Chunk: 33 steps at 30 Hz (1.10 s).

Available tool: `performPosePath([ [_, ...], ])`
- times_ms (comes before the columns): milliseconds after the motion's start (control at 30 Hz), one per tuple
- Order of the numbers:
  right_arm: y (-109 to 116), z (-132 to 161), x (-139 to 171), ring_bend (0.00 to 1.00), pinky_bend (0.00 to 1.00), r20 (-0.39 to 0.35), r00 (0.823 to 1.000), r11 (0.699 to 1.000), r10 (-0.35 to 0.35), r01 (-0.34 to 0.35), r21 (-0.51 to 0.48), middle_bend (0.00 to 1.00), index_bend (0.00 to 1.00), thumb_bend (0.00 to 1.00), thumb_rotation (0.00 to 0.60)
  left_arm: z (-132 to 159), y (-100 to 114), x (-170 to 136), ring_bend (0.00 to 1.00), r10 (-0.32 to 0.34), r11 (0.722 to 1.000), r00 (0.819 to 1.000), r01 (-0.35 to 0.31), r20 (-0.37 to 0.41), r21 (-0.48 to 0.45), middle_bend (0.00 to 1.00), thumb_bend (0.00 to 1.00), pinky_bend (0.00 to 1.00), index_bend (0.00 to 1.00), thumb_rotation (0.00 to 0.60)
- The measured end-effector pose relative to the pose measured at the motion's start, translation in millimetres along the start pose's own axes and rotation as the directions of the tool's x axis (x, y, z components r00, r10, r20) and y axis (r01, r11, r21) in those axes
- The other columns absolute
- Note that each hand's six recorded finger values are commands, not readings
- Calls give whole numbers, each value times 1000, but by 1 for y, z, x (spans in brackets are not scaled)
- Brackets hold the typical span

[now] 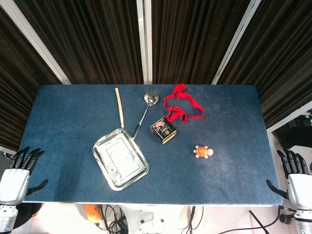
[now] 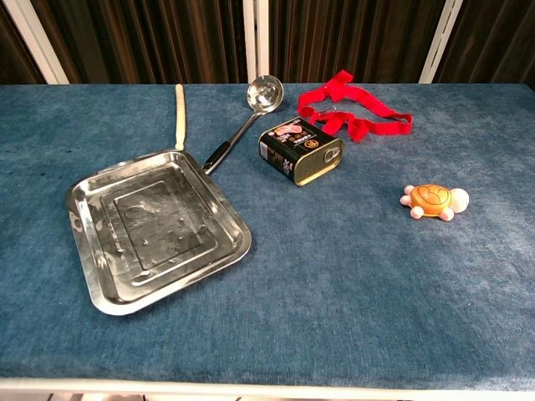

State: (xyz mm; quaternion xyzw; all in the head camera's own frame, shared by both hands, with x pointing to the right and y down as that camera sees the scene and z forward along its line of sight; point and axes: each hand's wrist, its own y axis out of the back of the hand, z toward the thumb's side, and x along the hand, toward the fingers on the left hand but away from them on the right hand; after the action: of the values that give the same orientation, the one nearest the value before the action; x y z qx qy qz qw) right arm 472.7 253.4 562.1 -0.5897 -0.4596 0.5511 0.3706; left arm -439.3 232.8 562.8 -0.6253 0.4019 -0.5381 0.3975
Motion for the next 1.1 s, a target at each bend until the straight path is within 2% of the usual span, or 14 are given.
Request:
performPosePath([
  [333, -4, 5, -4, 0, 0, -18, 999, 1000, 26, -26, -1, 0, 0, 108, 600, -1, 1, -2, 0, 4, 1000, 1000, -4, -6, 1, 130, 136, 97, 146, 600],
  [633, -6, 32, -29, 0, 0, -98, 992, 991, 82, -70, 118, 33, 0, 120, 600, -8, 4, 2, 0, 8, 1000, 1000, -8, -16, -6, 130, 136, 98, 147, 600],
  [767, -11, 63, -54, 0, 0, -168, 978, 977, 120, -86, 193, 51, 0, 141, 600, -10, -1, 5, 0, -9, 1000, 1000, 8, -16, -8, 130, 135, 97, 147, 600],
  [833, -16, 78, -66, 0, 0, -196, 970, 972, 143, -100, 215, 62, 0, 197, 600, -9, 0, 5, 0, -8, 1000, 1000, 8, -11, -7, 131, 136, 97, 147, 600],
  [933, -31, 99, -85, 0, 0, -229, 953, 961, 199, -143, 239, 68, 0, 314, 600, -9, 3, 5, 0, -2, 1000, 1000, 2, -9, -4, 131, 135, 97, 147, 600],
  [1100, -71, 135, -113, 0, 0, -251, 914, 929, 319, -248, 275, 70, 0, 327, 600, -12, 4, 3, 0, -6, 1000, 1000, 6, -20, 1, 131, 136, 97, 153, 600],
])
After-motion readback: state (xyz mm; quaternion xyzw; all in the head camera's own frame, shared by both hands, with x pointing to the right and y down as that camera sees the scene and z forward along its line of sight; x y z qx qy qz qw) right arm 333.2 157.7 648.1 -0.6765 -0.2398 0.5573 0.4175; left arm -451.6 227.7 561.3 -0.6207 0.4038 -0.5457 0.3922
